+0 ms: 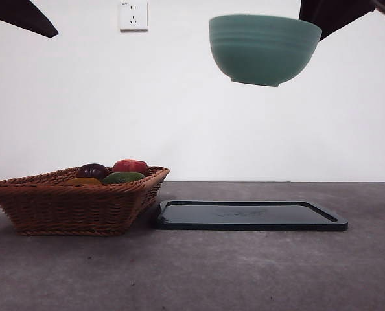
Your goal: Pick up the wifruite, put it on the bowl, pick up the plate, put it on desk
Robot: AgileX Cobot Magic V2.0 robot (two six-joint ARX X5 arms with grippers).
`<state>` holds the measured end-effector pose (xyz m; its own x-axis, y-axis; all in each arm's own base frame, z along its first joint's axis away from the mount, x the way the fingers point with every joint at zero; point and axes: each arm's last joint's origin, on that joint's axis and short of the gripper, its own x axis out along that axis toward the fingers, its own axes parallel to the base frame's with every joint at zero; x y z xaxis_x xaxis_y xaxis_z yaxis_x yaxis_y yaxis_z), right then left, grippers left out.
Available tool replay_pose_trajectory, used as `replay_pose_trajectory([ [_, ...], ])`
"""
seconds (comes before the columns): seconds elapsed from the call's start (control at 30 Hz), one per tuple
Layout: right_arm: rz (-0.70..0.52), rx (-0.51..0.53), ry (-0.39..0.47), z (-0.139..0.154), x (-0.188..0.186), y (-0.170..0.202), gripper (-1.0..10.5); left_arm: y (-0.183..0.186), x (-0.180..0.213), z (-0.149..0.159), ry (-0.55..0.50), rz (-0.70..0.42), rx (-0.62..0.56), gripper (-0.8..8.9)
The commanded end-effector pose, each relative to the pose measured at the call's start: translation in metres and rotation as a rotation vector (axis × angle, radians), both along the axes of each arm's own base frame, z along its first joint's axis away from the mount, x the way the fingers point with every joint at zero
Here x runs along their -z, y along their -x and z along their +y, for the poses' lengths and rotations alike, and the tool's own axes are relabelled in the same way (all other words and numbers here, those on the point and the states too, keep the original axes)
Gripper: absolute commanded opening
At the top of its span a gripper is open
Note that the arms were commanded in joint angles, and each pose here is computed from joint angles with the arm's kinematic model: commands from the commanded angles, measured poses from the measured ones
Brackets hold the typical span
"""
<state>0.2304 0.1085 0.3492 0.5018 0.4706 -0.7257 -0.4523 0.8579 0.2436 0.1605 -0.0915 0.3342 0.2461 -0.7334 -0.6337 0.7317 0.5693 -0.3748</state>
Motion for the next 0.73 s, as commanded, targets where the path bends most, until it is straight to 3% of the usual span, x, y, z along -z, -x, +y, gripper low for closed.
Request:
replay_pose_trajectory([
  [0.03,0.021,-0.039,0.023,0.008,0.014,0.007,0.1,-0.002,-0.003,-0.002,0.006,-0.022,0.015,3.74],
  [0.3,0.075,-0.101,0.071,0.031,0.064,0.024,0.1,-0.002,-0.003,-0.002,0.006,-0.022,0.015,3.74],
  [0.73,0.101,-0.089,0.084,0.049,0.127,0.043,0.1,-0.002,-0.003,-0.002,0.006,-0.021,0.015,3.75],
])
